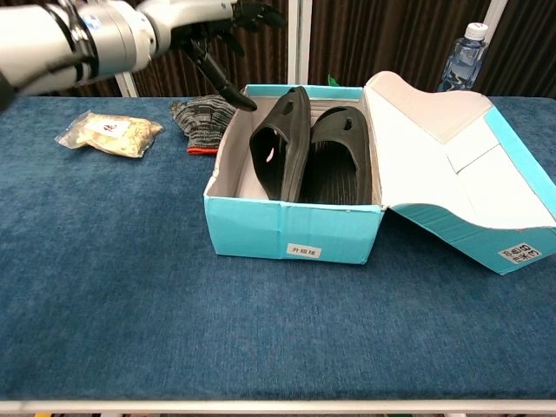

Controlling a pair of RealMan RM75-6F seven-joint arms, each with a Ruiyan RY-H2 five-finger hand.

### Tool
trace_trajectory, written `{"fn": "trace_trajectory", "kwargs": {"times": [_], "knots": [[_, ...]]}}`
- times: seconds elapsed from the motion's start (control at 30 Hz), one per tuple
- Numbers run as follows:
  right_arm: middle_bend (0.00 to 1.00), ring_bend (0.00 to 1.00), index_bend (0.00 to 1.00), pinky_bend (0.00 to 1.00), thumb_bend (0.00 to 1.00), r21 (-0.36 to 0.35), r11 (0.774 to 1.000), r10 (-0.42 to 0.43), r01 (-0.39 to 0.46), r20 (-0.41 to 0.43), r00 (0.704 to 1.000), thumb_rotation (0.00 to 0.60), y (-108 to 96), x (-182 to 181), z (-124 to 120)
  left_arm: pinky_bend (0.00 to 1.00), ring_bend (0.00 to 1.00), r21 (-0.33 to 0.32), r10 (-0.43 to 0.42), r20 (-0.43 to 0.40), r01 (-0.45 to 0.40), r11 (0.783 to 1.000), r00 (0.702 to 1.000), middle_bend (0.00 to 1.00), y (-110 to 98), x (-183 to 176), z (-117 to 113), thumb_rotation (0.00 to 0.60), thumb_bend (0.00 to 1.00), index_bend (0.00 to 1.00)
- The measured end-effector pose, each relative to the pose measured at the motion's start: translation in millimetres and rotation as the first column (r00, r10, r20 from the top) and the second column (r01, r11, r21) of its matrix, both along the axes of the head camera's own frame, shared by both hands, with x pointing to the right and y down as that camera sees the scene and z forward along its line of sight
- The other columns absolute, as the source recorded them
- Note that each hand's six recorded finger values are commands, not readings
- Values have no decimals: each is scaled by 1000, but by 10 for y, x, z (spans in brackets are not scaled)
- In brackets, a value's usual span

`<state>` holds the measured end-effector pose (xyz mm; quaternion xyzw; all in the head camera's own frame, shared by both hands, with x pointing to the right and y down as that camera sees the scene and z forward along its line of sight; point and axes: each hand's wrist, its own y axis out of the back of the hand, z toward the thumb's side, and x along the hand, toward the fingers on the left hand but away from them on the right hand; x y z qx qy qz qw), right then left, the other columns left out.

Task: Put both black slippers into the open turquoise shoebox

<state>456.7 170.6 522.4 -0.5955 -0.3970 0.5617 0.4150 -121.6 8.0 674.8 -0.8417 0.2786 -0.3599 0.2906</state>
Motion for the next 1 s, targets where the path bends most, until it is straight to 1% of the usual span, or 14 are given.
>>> {"fn": "trace_trajectory", "kwargs": {"times": [0.07, 0.13, 0.27, 0.43, 0.57, 0.6, 0.7, 0.73, 1.0], "knots": [[78, 0, 0, 0, 147, 0, 1000, 0, 0, 0, 1000, 600, 1, 0, -1, 175, 44, 9, 38, 23, -38, 999, 999, 175, -9, 55, -27, 600, 219, 258], [78, 0, 0, 0, 147, 1, 1000, 1, -1, -1, 1000, 600, 4, 5, -3, 175, 53, 10, 80, 55, -81, 997, 995, 183, -9, 131, 3, 600, 291, 263], [78, 0, 0, 0, 147, 0, 1000, 6, -6, -4, 1000, 600, 2, 16, 1, 175, 59, 24, 159, 125, -163, 986, 979, 186, -25, 294, 62, 600, 377, 270], [78, 0, 0, 0, 147, -4, 1000, 9, -9, -3, 1000, 600, -7, 20, 20, 175, 59, 30, 211, 194, -221, 975, 958, 187, -54, 443, 151, 600, 390, 270], [78, 0, 0, 0, 147, -7, 1000, 14, -14, -4, 1000, 600, -8, 37, 31, 175, 59, 23, 224, 242, -236, 971, 944, 200, -81, 473, 228, 599, 388, 270], [78, 0, 0, 0, 147, -7, 1000, 15, -15, -4, 1000, 600, -9, 41, 33, 175, 59, 18, 224, 250, -236, 972, 942, 203, -85, 474, 245, 586, 387, 269], [78, 0, 0, 0, 147, -8, 1000, 17, -17, -4, 1000, 600, -10, 48, 38, 175, 59, -4, 217, 264, -224, 975, 940, 210, -93, 473, 297, 499, 385, 269], [78, 0, 0, 0, 147, -8, 1000, 18, -18, -4, 1000, 600, -9, 53, 40, 175, 59, -13, 214, 267, -219, 976, 940, 210, -96, 474, 313, 488, 384, 269], [78, 0, 0, 0, 147, -11, 1000, 20, -20, -2, 1000, 600, -13, 63, 58, 175, 59, -41, 216, 285, -213, 976, 934, 210, -92, 519, 383, 478, 382, 268]]}}
